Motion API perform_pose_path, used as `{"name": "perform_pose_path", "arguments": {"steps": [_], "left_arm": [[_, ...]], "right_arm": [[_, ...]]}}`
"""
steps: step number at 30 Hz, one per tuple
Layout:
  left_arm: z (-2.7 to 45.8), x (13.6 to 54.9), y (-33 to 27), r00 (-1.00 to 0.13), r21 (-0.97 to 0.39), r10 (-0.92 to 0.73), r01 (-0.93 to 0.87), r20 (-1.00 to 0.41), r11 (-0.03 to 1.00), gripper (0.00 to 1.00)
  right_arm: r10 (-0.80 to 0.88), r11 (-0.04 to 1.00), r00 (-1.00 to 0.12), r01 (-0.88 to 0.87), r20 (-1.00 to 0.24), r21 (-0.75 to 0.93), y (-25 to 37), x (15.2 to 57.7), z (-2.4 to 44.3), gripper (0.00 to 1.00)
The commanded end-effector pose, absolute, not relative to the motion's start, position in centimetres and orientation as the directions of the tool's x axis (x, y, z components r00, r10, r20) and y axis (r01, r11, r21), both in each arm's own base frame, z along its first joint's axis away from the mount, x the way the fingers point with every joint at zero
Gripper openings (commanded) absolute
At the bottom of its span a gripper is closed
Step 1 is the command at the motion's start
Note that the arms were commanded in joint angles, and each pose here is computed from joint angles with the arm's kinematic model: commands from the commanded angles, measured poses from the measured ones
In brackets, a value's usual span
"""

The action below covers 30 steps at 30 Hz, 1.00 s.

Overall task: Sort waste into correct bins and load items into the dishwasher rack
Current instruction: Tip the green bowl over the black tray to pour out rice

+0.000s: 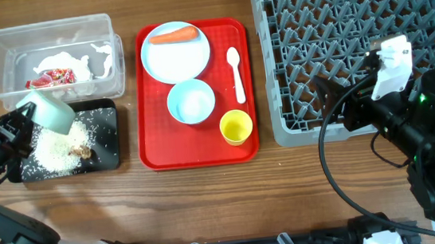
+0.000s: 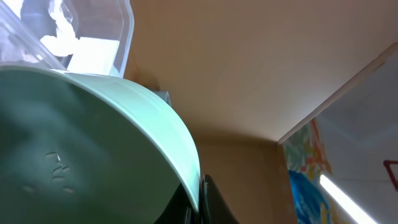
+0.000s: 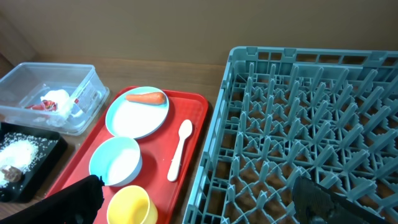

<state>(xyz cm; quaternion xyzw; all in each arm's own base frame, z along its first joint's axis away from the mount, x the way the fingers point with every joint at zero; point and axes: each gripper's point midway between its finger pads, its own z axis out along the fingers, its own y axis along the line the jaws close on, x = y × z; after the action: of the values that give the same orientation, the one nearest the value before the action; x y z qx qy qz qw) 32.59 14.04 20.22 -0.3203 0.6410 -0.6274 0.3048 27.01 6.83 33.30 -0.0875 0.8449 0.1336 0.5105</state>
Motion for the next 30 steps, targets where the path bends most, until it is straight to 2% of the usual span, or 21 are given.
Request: {"name": "perform_pose_path", "arguments": {"steps": [1, 4, 10, 15, 18, 22, 30], "left_arm": [[21.7, 32.7, 13.2, -0.628, -0.999, -0.778, 0.026, -0.035, 0.024, 0.04], [22.9, 33.0, 12.0, -0.649, -0.994, -0.753, 0.075, -0.109, 0.079, 0.04], [23.0, 33.0, 12.0, -0.653, -1.0, -0.757, 0.016, -0.018, 0.01, 0.04], [24.4, 33.6, 8.2, -0.721, -0.994, -0.685, 0.075, -0.105, 0.073, 0.04], [24.8, 33.8, 5.5, -0.749, -0.978, -0.636, 0.076, -0.185, 0.195, 0.04], [24.7, 33.2, 2.6, -0.759, -0.897, -0.575, 0.027, -0.307, 0.442, 0.04], [27.0, 30.4, -0.5, -0.704, -0.622, -0.424, 0.032, -0.57, 0.783, 0.04]], "right_arm": [[0.006, 0.945, -0.447, -0.291, -0.895, 0.151, 7.0, 26.9, 34.3, 1.0], [0.005, 0.945, -0.454, -0.29, -0.891, 0.153, 7.0, 26.8, 34.2, 1.0], [0.001, 0.945, -0.462, -0.289, -0.887, 0.152, 6.9, 26.7, 34.0, 1.0], [0.001, 0.945, -0.465, -0.288, -0.885, 0.153, 6.9, 26.7, 33.9, 1.0], [0.0, 0.947, -0.47, -0.284, -0.882, 0.151, 6.9, 26.6, 33.7, 1.0], [0.0, 0.947, -0.471, -0.284, -0.882, 0.151, 6.9, 26.6, 33.7, 1.0], [0.0, 0.947, -0.471, -0.284, -0.882, 0.152, 6.9, 26.6, 33.7, 1.0]]}}
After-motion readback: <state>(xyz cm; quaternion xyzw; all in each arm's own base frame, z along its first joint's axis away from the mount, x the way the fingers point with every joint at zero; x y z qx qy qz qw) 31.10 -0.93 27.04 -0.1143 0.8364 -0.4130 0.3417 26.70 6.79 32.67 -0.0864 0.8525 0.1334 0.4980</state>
